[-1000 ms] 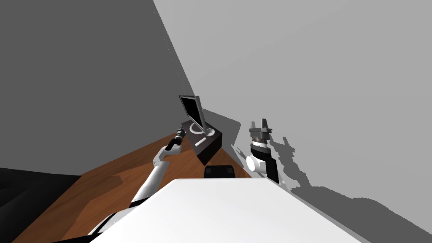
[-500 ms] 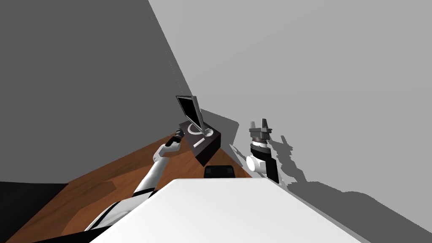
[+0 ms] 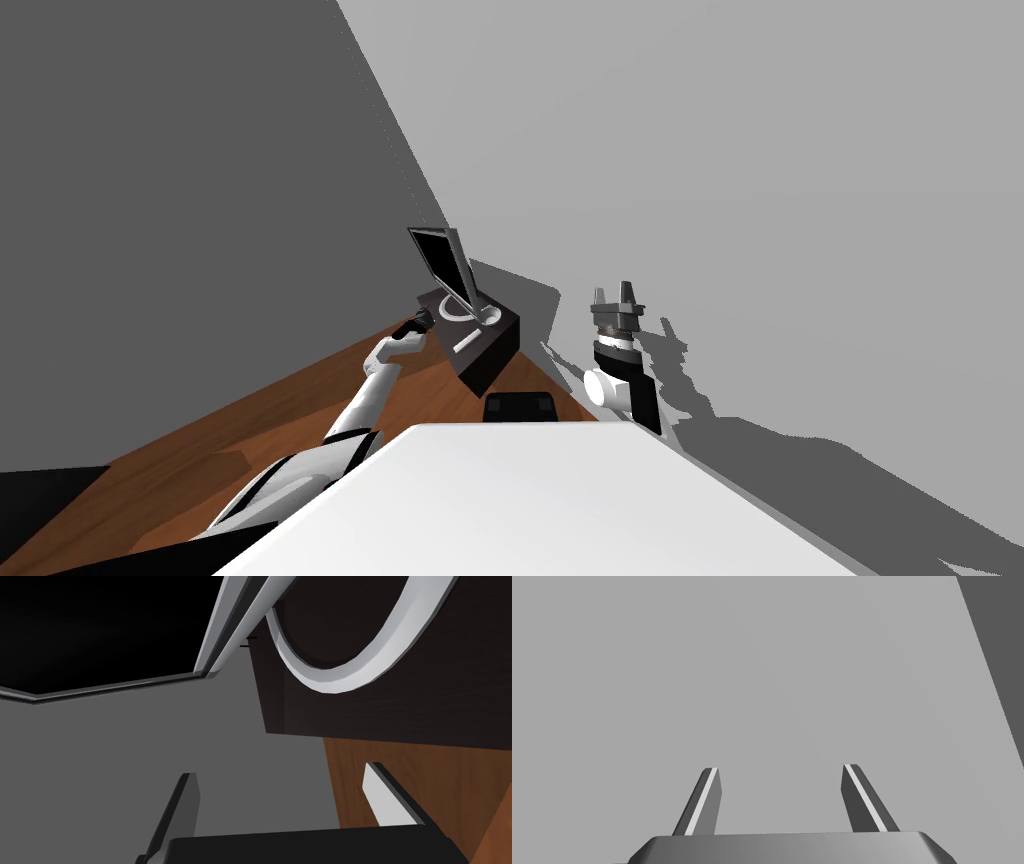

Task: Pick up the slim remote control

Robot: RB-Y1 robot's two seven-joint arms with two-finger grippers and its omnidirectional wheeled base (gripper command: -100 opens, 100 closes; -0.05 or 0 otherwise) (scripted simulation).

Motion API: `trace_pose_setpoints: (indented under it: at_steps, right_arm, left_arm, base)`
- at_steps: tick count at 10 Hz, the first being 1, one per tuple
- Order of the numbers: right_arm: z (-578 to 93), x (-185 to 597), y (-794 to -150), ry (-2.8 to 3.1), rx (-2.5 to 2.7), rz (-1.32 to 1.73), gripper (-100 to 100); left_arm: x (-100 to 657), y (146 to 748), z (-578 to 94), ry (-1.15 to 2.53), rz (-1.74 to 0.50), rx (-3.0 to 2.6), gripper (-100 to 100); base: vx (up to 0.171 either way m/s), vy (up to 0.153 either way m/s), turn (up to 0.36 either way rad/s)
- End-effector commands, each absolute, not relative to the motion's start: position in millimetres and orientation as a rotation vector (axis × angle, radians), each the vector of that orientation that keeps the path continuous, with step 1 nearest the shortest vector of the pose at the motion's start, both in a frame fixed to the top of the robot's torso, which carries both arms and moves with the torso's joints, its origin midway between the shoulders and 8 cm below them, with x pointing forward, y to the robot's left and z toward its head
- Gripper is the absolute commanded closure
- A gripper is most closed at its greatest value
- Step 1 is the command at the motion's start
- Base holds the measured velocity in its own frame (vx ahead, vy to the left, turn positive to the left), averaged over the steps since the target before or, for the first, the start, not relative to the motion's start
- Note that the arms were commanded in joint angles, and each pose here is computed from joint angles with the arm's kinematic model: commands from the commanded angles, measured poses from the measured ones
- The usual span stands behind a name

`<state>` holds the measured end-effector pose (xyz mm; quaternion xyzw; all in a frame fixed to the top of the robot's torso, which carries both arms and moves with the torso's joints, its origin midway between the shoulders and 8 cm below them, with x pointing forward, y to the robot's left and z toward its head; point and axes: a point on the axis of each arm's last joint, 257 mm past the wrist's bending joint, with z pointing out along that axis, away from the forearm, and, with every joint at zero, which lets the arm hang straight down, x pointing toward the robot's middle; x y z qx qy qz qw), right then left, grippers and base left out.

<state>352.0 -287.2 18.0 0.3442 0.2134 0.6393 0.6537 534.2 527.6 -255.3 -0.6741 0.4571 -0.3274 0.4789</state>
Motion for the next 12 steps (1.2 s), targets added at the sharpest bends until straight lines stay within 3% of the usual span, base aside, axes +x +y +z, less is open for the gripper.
trace_pose_setpoints:
  at_steps: [1,12]
  right_arm:
    - [18.0,352.0,-287.2,0.484,0.781,1.450,0]
    - [17.9,352.0,-287.2,0.484,0.781,1.450,0]
  left_arm:
    - [528.2,538.0,-275.7,1.121,-0.751,-1.717,-100]
    - [489.5,577.6,-362.4,1.084,-0.526,-2.126,-100]
  base:
    - [0.011,-0.015,-0.050]
    - [0.013,-0.014,-0.059]
